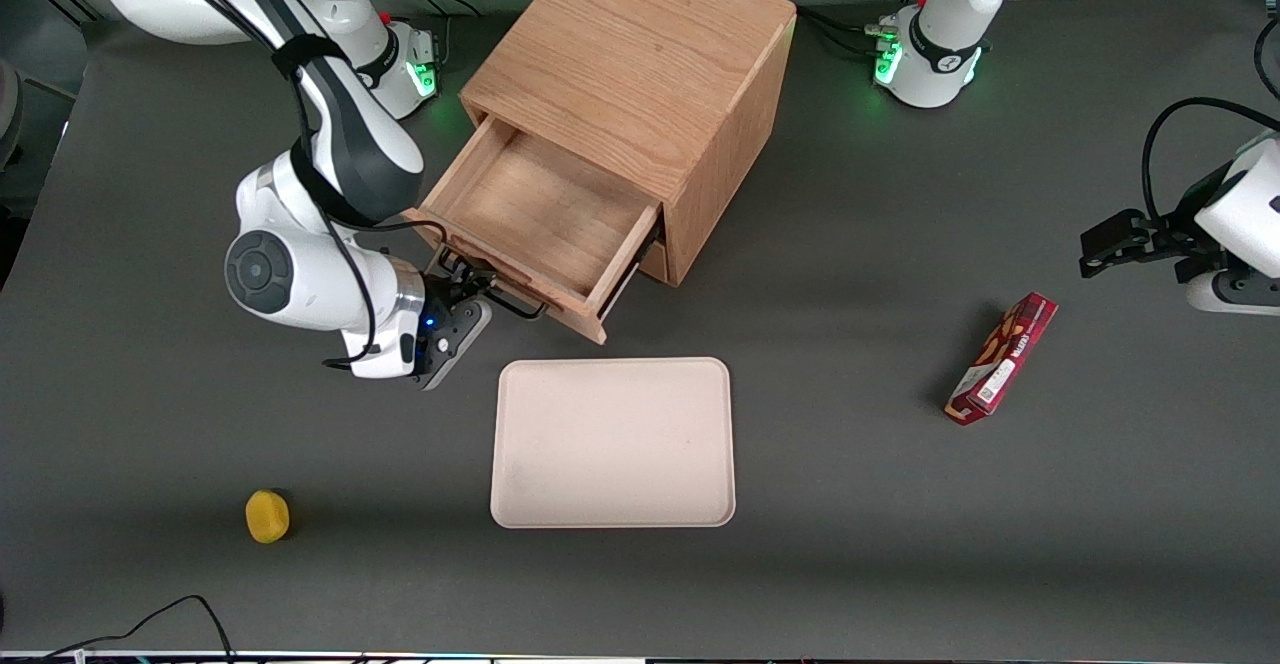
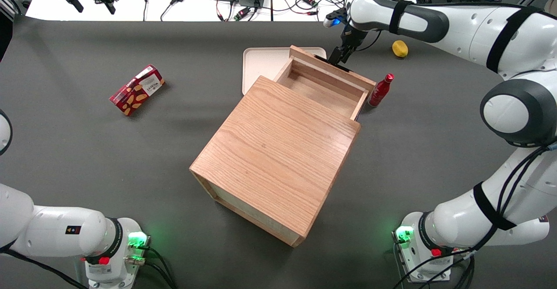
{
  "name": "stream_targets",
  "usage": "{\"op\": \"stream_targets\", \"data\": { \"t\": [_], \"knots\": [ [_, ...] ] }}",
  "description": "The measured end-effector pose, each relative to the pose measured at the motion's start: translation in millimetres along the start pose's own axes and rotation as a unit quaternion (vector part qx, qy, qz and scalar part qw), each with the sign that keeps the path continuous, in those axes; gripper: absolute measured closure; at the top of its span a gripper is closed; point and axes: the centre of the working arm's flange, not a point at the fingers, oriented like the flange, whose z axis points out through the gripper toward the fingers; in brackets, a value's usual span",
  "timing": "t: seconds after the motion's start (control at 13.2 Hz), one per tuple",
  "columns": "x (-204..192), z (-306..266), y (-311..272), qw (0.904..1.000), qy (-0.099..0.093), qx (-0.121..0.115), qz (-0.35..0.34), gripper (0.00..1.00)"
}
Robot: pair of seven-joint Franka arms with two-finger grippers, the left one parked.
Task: Open upper drawer
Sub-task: 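Pull the handle outward with the right gripper to slide the drawer open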
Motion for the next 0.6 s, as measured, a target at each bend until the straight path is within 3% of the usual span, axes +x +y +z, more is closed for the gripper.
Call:
{"op": "stream_targets", "data": {
  "t": [0.6],
  "knots": [
    [8,-11,25,0.9999,-0.006,-0.011,-0.005,0.00]
  ]
}}
